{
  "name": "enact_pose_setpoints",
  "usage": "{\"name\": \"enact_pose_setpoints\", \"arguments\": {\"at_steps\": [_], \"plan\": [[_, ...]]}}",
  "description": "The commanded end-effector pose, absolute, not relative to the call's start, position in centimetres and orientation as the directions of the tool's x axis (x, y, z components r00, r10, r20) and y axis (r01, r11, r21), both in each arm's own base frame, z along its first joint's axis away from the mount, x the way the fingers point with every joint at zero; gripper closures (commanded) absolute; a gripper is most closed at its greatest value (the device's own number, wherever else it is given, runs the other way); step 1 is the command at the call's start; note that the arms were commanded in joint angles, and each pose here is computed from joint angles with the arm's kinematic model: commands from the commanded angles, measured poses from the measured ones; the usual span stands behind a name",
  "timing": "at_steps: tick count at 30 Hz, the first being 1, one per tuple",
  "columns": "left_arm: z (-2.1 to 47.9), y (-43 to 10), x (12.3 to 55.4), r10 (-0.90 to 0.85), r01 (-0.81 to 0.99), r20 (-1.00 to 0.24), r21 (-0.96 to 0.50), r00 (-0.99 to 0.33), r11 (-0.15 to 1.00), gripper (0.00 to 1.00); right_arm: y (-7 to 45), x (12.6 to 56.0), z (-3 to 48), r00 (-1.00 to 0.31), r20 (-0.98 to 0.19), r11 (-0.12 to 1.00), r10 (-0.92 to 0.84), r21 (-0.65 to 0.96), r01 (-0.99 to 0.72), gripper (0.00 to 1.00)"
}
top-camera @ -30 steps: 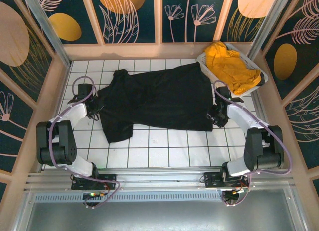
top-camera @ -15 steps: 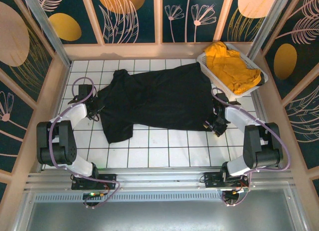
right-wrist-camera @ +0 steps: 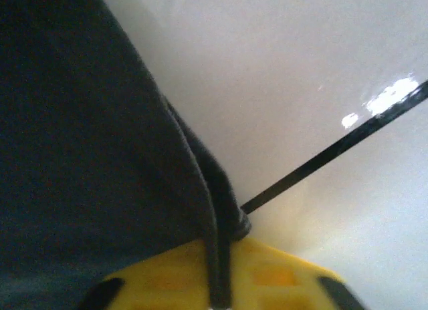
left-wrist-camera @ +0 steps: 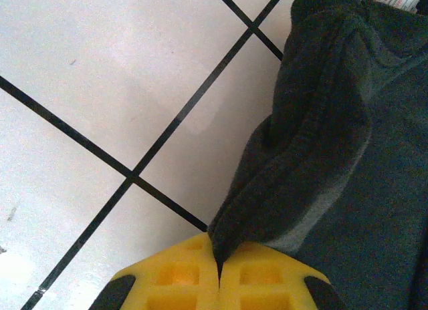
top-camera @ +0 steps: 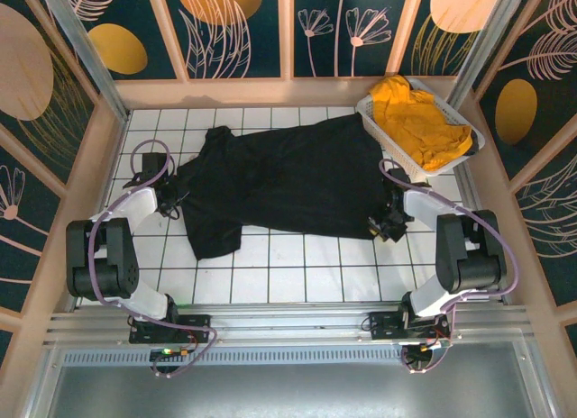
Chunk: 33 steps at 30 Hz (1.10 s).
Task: Fold and stack the t-shirts
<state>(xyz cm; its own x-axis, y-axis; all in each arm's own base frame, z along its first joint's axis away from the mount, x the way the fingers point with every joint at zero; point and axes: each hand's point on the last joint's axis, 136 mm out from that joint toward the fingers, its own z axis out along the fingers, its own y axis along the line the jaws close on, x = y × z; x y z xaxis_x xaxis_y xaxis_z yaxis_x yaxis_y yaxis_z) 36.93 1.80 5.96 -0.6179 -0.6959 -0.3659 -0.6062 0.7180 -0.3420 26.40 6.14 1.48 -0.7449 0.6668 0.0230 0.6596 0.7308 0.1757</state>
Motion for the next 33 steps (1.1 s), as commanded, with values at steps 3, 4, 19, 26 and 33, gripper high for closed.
{"name": "enact_pose_setpoints", "arguments": {"at_steps": [3, 4, 19, 26, 33], "plan": [[9.0, 1.3, 38.9, -0.743, -0.605, -0.365, -0.432, -0.561, 0.669, 1.0, 6.7, 33.4, 5.5, -0.761, -0.167, 0.768, 0.627, 0.3, 0.566, 1.0], [9.4, 1.2, 38.9, -0.752, -0.608, -0.359, -0.444, -0.552, 0.658, 1.0, 6.8, 34.9, 7.0, -0.761, -0.209, 0.779, 0.614, 0.319, 0.54, 1.0], [39.0, 4.5, 44.5, -0.814, -0.361, -0.574, -0.743, -0.091, 0.564, 1.0, 8.3, 51.3, 39.4, -0.404, -0.747, 0.832, 0.529, 0.551, 0.071, 1.0], [48.0, 5.1, 39.4, -0.807, -0.207, -0.585, -0.802, 0.084, 0.56, 1.0, 7.2, 45.3, 49.3, -0.156, -0.822, 0.819, 0.548, 0.565, -0.098, 1.0], [54.9, 6.6, 32.3, -0.751, -0.131, -0.595, -0.801, 0.287, 0.584, 1.0, 6.1, 38.1, 52.7, -0.022, -0.826, 0.808, 0.564, 0.557, -0.194, 1.0]]}}
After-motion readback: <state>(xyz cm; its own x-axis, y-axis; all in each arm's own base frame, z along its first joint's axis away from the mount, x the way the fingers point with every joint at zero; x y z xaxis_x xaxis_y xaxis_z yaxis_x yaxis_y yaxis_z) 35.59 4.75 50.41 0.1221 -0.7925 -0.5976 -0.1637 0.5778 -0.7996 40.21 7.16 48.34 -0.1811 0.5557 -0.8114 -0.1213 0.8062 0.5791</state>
